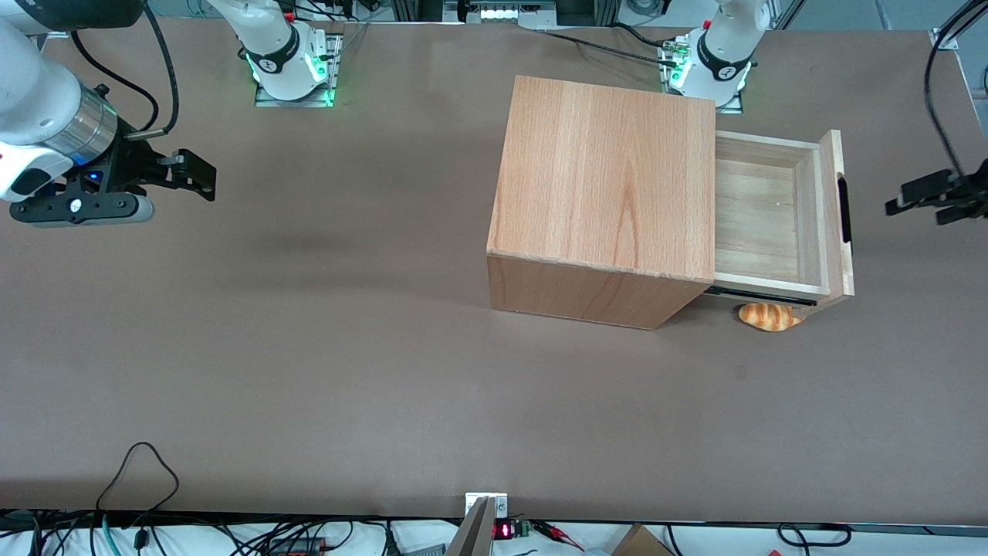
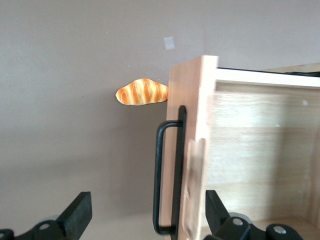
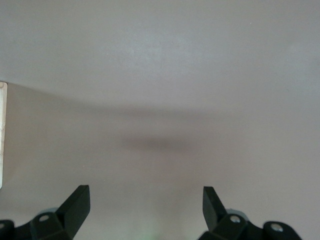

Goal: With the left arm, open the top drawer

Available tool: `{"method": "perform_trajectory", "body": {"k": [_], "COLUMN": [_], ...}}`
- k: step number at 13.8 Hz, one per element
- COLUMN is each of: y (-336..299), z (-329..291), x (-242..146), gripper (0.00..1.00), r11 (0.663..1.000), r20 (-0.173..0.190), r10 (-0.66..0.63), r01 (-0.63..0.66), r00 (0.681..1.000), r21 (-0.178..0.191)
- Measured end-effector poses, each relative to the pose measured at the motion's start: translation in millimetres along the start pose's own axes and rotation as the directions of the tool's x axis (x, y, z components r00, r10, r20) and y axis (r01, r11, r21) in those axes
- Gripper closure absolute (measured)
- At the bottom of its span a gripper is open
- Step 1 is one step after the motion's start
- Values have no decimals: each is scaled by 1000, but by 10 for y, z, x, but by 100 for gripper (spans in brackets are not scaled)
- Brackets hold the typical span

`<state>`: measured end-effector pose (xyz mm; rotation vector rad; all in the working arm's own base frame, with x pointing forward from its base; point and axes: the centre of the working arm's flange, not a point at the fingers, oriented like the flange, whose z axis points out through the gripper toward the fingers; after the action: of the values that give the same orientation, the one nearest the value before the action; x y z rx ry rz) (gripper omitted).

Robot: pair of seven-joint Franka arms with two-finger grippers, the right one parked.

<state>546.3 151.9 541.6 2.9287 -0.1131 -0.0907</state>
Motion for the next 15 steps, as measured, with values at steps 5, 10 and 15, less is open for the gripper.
{"method": "perform_trajectory", "body": {"k": [5,10,15], "y": [163,677,1244], "z": [-382,-470,-580], "x": [7,144,196], "gripper": [0,0,0], "r11": [997,989,984], "r20": [-32,-31,-41], "r10": [40,67,71], "r01": [-38,-63,-63], "r00": [999,997,997], "r21": [60,130,166]}}
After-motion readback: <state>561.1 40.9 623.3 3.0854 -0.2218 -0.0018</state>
